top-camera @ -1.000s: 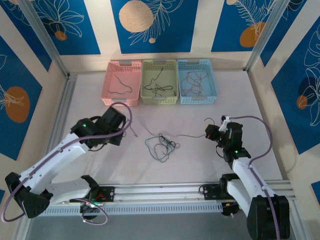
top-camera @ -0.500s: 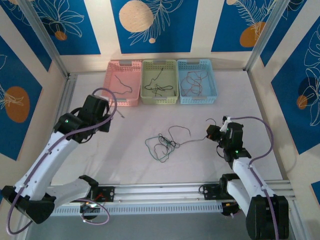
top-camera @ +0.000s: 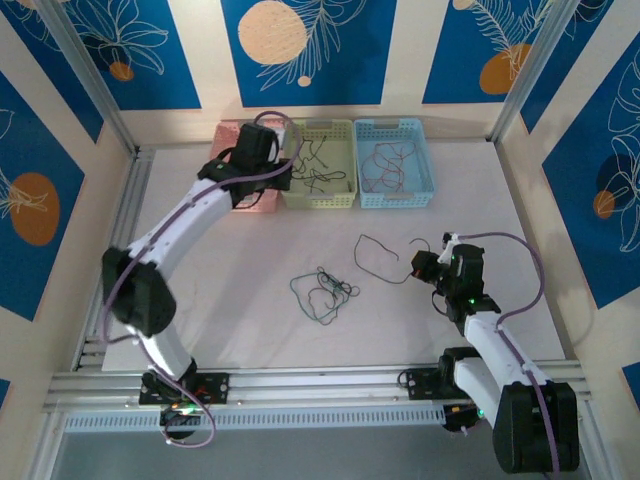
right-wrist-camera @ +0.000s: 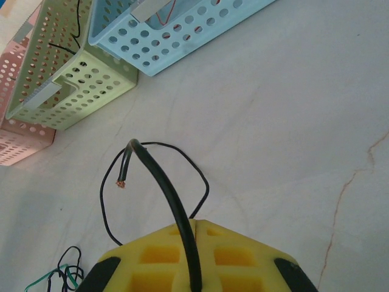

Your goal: Untangle the cables

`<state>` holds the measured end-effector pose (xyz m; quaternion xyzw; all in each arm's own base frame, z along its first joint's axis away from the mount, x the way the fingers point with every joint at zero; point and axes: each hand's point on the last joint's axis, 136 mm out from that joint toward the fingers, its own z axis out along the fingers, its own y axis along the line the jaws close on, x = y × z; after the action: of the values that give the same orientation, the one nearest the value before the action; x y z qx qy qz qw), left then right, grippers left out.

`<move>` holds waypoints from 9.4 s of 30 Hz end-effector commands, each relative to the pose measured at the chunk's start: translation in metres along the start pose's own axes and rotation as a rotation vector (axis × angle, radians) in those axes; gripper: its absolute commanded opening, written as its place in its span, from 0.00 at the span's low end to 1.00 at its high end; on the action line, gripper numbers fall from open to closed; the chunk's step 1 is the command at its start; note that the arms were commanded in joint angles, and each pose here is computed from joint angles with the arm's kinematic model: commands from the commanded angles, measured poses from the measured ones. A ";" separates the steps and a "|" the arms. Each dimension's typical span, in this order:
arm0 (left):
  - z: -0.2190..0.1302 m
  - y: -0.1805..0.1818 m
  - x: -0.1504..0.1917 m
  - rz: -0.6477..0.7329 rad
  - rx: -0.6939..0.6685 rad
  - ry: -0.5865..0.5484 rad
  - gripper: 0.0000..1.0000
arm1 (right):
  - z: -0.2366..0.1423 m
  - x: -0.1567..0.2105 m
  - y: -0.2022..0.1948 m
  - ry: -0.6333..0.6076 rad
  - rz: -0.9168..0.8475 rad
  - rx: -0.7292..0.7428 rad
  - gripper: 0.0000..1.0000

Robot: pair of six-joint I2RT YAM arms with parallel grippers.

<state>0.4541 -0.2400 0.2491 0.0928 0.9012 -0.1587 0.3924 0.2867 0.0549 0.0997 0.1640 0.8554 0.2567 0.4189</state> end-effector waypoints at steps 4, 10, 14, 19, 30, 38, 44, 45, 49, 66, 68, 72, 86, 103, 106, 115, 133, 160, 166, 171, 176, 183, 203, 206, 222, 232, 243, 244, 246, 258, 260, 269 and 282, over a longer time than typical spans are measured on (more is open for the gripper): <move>0.060 -0.005 -0.047 -0.074 0.065 -0.065 0.00 | 0.004 0.002 0.005 0.018 -0.017 -0.020 0.00; 0.121 0.000 -0.047 -0.104 0.072 -0.024 0.12 | 0.006 0.004 0.006 0.029 -0.025 -0.020 0.00; 0.148 0.010 -0.036 -0.120 0.058 0.023 0.31 | 0.007 0.005 0.007 0.034 -0.030 -0.020 0.00; 0.138 0.008 -0.036 -0.108 0.072 0.039 0.60 | 0.007 0.006 0.007 0.037 -0.032 -0.020 0.00; -0.018 -0.012 -0.009 -0.129 0.226 -0.084 0.65 | 0.004 0.002 0.016 0.036 -0.031 -0.048 0.00; -0.104 -0.001 0.113 -0.183 0.280 0.026 0.67 | -0.011 -0.016 0.059 0.054 -0.083 -0.140 0.00; -0.170 0.007 0.164 -0.184 0.265 0.095 0.67 | 0.007 -0.014 0.066 0.190 -0.116 -0.038 0.00; -0.182 0.008 0.170 -0.174 0.264 0.088 0.67 | 0.012 -0.012 0.069 0.220 -0.142 -0.024 0.00; -0.210 0.021 0.186 -0.118 0.211 0.065 0.71 | 0.031 0.000 0.083 0.334 -0.244 0.014 0.00; -0.219 0.015 0.197 0.012 0.276 -0.001 0.72 | 0.003 -0.084 0.240 0.279 -0.361 -0.295 0.00; -0.220 0.013 0.197 0.018 0.292 -0.003 0.73 | -0.008 -0.108 0.264 0.219 -0.374 -0.344 0.00; -0.216 0.012 0.199 0.021 0.299 0.005 0.73 | -0.010 -0.153 0.295 0.105 -0.373 -0.389 0.00; -0.222 0.006 0.198 0.033 0.339 -0.020 0.74 | 0.093 -0.247 0.329 -0.064 -0.196 -0.436 0.00; -0.217 0.009 0.199 0.027 0.321 -0.004 0.77 | 0.267 -0.159 0.259 0.242 -0.001 -0.265 0.00; -0.217 0.008 0.200 0.027 0.328 0.001 0.77 | 0.274 -0.126 0.250 0.327 -0.006 -0.249 0.00; -0.216 0.008 0.200 0.025 0.328 0.005 0.77 | 0.252 -0.080 0.239 0.458 -0.081 -0.219 0.29; -0.212 0.009 0.201 0.018 0.316 0.018 0.78 | 0.107 -0.107 0.249 0.257 -0.298 -0.245 0.50; -0.182 0.021 0.211 -0.167 0.230 0.143 0.74 | 0.029 0.141 0.129 0.886 -0.579 -0.027 0.38; -0.180 0.019 0.213 -0.166 0.243 0.155 0.74 | 0.030 0.152 0.125 0.908 -0.652 0.022 0.35; -0.179 0.019 0.214 -0.167 0.242 0.157 0.74 | 0.031 0.158 0.120 0.927 -0.679 0.050 0.32; -0.178 0.020 0.214 -0.168 0.241 0.162 0.74 | 0.032 0.161 0.118 0.934 -0.695 0.060 0.30; -0.178 0.020 0.215 -0.167 0.238 0.164 0.74 | 0.033 0.169 0.117 0.952 -0.724 0.076 0.31; -0.181 0.021 0.213 -0.246 0.239 0.131 0.73 | 0.031 0.167 0.116 0.927 -0.784 0.117 0.29; -0.180 0.021 0.213 -0.244 0.235 0.132 0.73 | 0.030 0.168 0.115 0.929 -0.788 0.122 0.25; -0.170 0.016 0.211 -0.308 0.269 0.123 0.74 | 0.025 0.148 0.129 0.843 -0.788 0.075 0.00; -0.153 -0.002 0.214 -0.357 0.374 0.164 0.74 | -0.001 0.100 0.170 0.685 -0.582 -0.224 0.00; -0.103 -0.029 0.223 -0.349 0.474 0.184 0.74 | 0.000 0.095 0.155 0.698 -0.408 -0.292 0.00; -0.095 -0.034 0.222 -0.313 0.481 0.180 0.74 | 0.001 0.095 0.154 0.698 -0.400 -0.295 0.00; -0.077 -0.038 0.225 -0.230 0.448 0.190 0.73 | 0.003 0.095 0.150 0.699 -0.383 -0.291 0.00; 0.007 -0.051 0.235 -0.039 0.407 0.181 0.75 | 0.005 0.095 0.140 0.705 -0.362 -0.274 0.00; 0.016 -0.052 0.235 -0.043 0.406 0.182 0.75 | 0.005 0.095 0.140 0.703 -0.362 -0.274 0.00; 0.043 -0.051 0.224 -0.060 0.388 0.125 0.56 | 0.003 0.095 0.139 0.702 -0.362 -0.272 0.00; 0.020 -0.027 0.219 -0.075 0.305 0.088 0.00 | 0.003 0.088 0.132 0.662 -0.360 -0.246 0.00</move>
<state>0.3139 -0.2798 0.0689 0.1383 0.8811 -0.3255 0.3140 0.2469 0.2118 0.1176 -0.1419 0.9219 0.3174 0.1708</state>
